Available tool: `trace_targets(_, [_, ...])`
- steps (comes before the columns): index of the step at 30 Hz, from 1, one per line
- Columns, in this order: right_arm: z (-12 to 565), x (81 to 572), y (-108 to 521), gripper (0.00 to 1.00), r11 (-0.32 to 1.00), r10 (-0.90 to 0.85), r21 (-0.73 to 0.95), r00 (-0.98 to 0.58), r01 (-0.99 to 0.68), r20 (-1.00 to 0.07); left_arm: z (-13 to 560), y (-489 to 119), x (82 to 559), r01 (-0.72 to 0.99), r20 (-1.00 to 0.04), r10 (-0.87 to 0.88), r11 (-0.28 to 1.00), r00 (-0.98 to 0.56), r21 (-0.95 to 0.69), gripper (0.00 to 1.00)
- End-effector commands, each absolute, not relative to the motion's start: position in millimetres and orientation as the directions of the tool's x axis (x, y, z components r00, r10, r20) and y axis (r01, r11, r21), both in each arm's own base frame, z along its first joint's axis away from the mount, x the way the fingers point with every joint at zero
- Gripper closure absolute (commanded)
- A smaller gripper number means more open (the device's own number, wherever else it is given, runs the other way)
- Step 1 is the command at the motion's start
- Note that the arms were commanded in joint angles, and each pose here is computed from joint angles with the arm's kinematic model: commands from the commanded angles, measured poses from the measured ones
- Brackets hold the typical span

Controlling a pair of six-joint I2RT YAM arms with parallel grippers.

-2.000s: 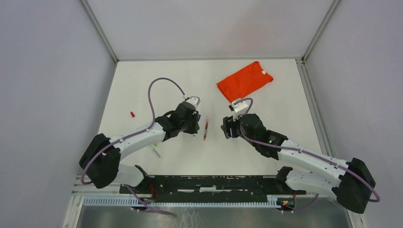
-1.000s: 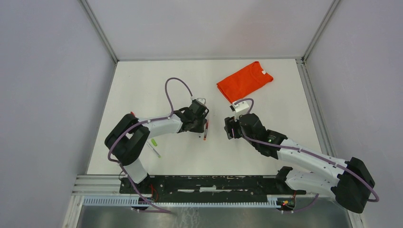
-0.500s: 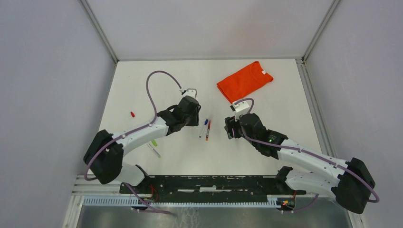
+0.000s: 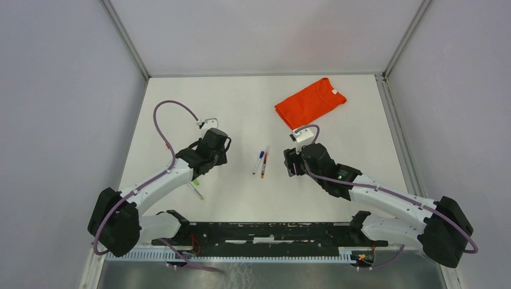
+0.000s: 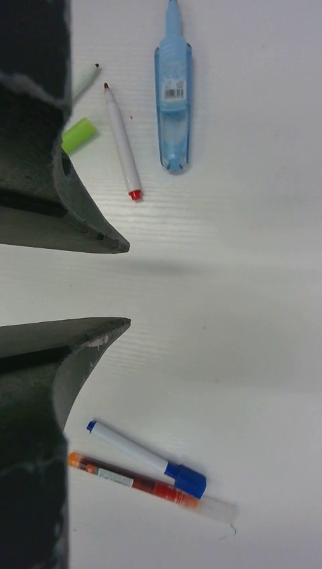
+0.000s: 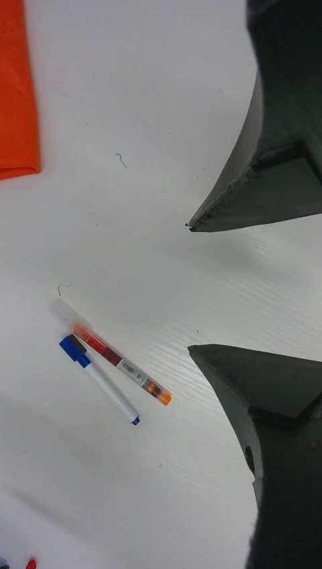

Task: Insert the pens into the pen caps
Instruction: Place the pen at the center of the board, then pick up the pen cap from the center of the board.

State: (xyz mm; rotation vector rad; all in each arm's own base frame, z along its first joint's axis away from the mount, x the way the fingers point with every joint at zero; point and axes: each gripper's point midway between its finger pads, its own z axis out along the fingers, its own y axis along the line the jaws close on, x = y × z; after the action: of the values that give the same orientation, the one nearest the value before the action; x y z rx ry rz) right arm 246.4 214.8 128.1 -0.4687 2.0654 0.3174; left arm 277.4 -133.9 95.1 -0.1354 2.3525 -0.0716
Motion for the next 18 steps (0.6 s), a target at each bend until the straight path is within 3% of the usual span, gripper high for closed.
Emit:
trace_targets(1, [140.1, 254.6, 222.4, 0.33, 0.889, -0.181, 0.044, -0.439, -0.455, -0.88, 97.2, -107.5, 276.0, -0.222, -0.71, -0.233, 0.969, -0.665, -0.11, 0.55])
trace_targets(12, [138.8, 253.6, 227.0, 0.33, 0.881, -0.187, 0.053, -0.449, -0.47, -0.874, 92.5, -53.2, 268.8, -0.475, -0.694, -0.42, 0.871, -0.585, -0.128, 0.53])
trace_targets(18, [138.7, 253.2, 226.0, 0.32, 0.88, -0.199, 0.043, -0.447, -0.474, -0.872, 95.2, -26.9, 282.6, -0.576, -0.679, -0.516, 0.801, -0.523, -0.166, 0.46])
